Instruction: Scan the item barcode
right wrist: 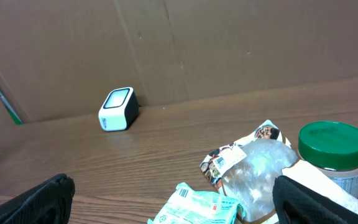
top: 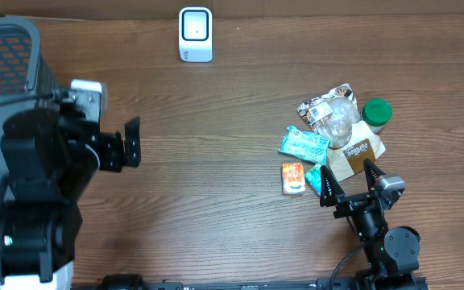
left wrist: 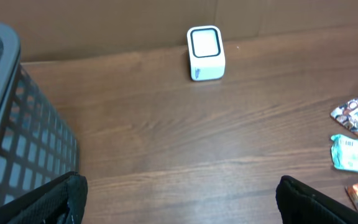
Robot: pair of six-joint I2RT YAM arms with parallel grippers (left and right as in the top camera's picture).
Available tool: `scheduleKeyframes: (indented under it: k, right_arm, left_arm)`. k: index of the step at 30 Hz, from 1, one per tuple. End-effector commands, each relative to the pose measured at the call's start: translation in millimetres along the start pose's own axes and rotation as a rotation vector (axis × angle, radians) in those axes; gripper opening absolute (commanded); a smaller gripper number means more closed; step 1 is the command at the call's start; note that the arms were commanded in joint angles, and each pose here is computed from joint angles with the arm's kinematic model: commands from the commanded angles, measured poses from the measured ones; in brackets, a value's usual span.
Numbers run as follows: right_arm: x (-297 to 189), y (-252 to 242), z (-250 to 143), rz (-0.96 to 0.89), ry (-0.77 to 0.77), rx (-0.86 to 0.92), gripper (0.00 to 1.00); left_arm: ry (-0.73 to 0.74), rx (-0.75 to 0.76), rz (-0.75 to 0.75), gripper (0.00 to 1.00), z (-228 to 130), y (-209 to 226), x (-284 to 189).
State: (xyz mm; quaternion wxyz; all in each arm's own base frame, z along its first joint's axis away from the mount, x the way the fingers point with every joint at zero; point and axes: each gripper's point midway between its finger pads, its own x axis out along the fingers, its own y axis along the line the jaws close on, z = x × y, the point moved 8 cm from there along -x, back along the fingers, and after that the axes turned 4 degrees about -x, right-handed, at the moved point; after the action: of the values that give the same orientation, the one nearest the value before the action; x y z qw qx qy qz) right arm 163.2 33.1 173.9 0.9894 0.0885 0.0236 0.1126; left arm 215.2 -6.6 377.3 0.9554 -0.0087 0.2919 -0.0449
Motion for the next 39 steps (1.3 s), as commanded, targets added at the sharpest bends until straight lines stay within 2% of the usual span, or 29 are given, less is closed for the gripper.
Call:
scheduleKeyframes:
  k: [1,4,7,18,29,39]
  right_arm:
    - [0,-1,-1,0.001,-0.008,-0.002,1.0]
    - [0,-1,-1,0.001,-0.008,-0.002,1.0]
    - [0,-1,-1,0.001,-0.008,-0.002,1.0]
    - [0,-1,-1,0.001,-0.008,-0.002,1.0]
    - [0,-1,-1,0.001,-0.008,-0.002,1.0]
    - [0,-1,-1,0.001,-0.008,-0.002,1.0]
  left_arm:
    - [0.033,0.031,-0.001,0.99,-25,-2,3]
    - [0.041,0.035,0.015,0.99,-47,-1,6]
    - [-0.021,0.038,0.012,1.0,-60,-1,12]
    - [-0.419,0.082,-0.027,0.99,-101,-7,29]
    - [-0.544,0.094,-0.028,1.0,-155,-6,50]
    - [-0.614,0.128,-0.008,0.99,-186,-4,63]
